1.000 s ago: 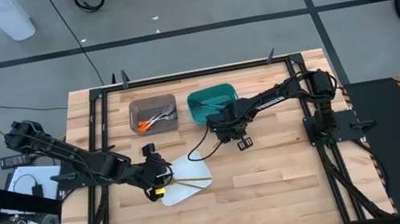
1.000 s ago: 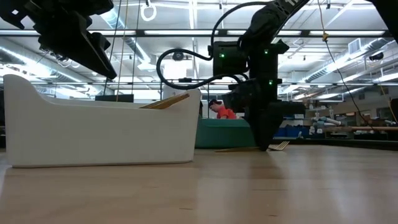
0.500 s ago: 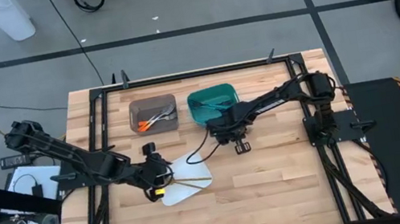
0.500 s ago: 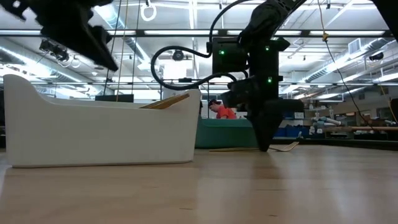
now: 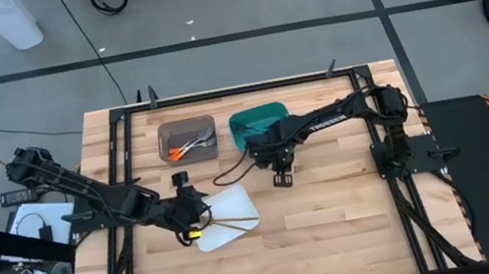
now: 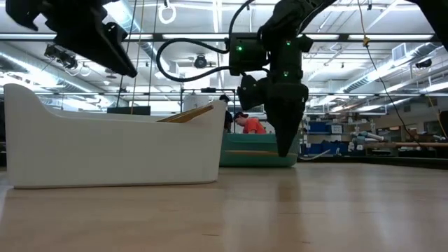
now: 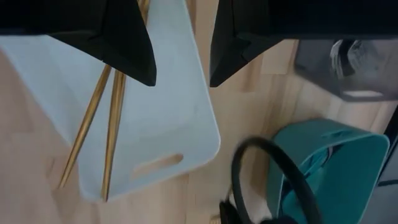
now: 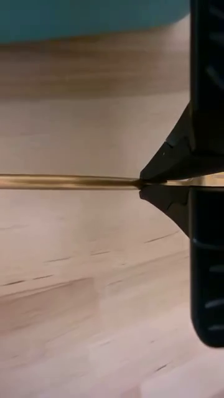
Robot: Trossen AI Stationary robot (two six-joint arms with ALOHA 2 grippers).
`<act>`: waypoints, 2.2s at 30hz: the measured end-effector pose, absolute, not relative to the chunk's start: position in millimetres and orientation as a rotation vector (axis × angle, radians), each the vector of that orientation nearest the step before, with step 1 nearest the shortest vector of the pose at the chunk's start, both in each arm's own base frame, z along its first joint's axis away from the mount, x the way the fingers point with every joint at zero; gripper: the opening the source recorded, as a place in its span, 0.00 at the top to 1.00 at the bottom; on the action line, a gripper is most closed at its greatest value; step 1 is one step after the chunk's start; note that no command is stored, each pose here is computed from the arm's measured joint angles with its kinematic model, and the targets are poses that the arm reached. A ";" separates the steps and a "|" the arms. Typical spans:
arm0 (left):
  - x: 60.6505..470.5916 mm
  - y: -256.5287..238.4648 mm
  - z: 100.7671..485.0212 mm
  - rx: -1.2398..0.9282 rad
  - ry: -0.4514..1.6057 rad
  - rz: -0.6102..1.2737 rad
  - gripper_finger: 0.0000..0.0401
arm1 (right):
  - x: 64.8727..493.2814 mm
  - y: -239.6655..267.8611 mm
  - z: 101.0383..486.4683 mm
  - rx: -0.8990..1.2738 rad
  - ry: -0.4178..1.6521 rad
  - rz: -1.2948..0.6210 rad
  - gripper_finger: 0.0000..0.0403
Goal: Sort silverware by color (type)
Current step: Put the gold fork into the white bin
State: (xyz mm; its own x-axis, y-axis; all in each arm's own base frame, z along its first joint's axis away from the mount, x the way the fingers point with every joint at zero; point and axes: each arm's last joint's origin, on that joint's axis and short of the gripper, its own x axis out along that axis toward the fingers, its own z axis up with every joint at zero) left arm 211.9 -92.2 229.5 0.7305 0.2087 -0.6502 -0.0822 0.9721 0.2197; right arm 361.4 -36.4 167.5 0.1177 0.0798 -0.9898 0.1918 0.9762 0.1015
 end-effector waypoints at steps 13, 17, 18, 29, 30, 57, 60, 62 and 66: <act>189.1 -93.6 218.0 0.150 0.914 0.224 0.60 | 382.7 -15.1 210.6 0.213 1.360 -0.096 0.96; 182.8 -95.0 223.9 0.157 0.888 0.212 0.60 | 388.2 -7.0 226.2 0.193 1.327 -0.111 0.96; 180.4 -95.1 227.2 0.166 0.868 0.209 0.60 | 389.8 -5.3 230.0 0.193 1.313 -0.112 0.96; 161.3 -102.1 245.9 0.221 0.710 0.219 0.60 | 401.0 12.3 251.8 0.239 1.209 -0.090 0.96; 160.4 -103.3 245.9 0.229 0.705 0.219 0.60 | 402.5 14.0 252.4 0.244 1.193 -0.079 0.96; 185.3 -112.9 270.0 0.157 0.436 0.148 0.60 | 440.9 44.9 284.6 -0.030 0.579 0.491 0.96; 189.0 -114.3 274.8 0.189 0.401 0.091 0.60 | 442.4 44.1 286.3 -0.025 0.522 0.575 0.96; 191.1 -115.0 278.8 0.210 0.364 0.080 0.60 | 443.7 42.4 289.3 -0.029 0.483 0.604 0.96; 193.7 -117.6 285.9 0.243 0.301 0.043 0.60 | 445.7 39.3 292.7 -0.039 0.437 0.618 0.96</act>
State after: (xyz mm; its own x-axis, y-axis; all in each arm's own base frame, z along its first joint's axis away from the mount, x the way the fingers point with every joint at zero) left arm 193.7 -117.6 285.9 0.9545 0.0775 -0.2879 -0.0054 0.9699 0.2434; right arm 445.7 39.3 292.7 0.7268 0.5525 -0.4082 -0.5688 0.8172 0.0932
